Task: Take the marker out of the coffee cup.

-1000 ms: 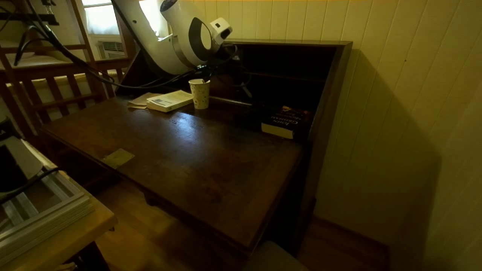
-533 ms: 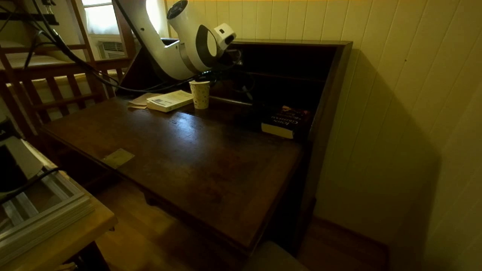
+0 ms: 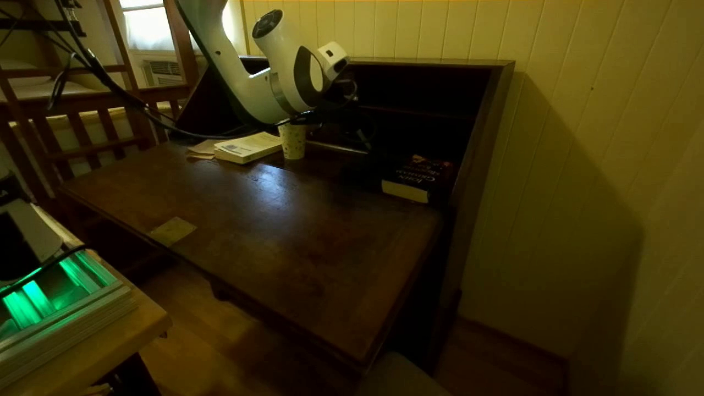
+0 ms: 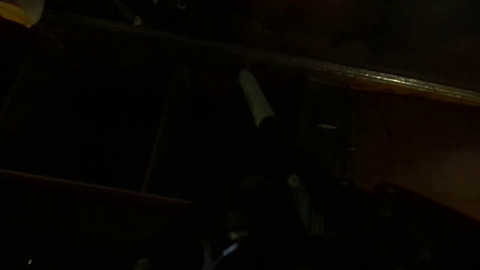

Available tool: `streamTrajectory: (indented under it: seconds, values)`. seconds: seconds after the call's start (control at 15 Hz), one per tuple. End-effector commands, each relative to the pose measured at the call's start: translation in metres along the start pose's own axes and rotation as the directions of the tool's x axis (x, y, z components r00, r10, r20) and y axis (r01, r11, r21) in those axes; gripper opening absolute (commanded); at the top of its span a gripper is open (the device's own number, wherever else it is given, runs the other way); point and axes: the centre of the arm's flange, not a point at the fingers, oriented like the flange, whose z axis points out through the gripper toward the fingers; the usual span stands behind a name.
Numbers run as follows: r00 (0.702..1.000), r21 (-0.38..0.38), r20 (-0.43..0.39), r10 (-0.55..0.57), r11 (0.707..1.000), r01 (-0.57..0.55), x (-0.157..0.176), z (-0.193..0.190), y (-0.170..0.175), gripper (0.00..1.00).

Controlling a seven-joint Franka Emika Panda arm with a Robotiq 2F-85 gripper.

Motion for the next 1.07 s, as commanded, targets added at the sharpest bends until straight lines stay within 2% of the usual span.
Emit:
streamTrajectory:
  seconds: [0.0,0.47,1.0]
  values:
    - [1.000,0.015,-0.001,-0.004,1.000,0.004,0.000,0.013,0.012,0.06]
    - [0.999,0.016,0.043,0.003,1.000,-0.004,-0.015,0.025,0.010,0.06]
    - [0.994,-0.036,0.108,0.023,0.999,-0.019,-0.020,0.041,0.020,0.06]
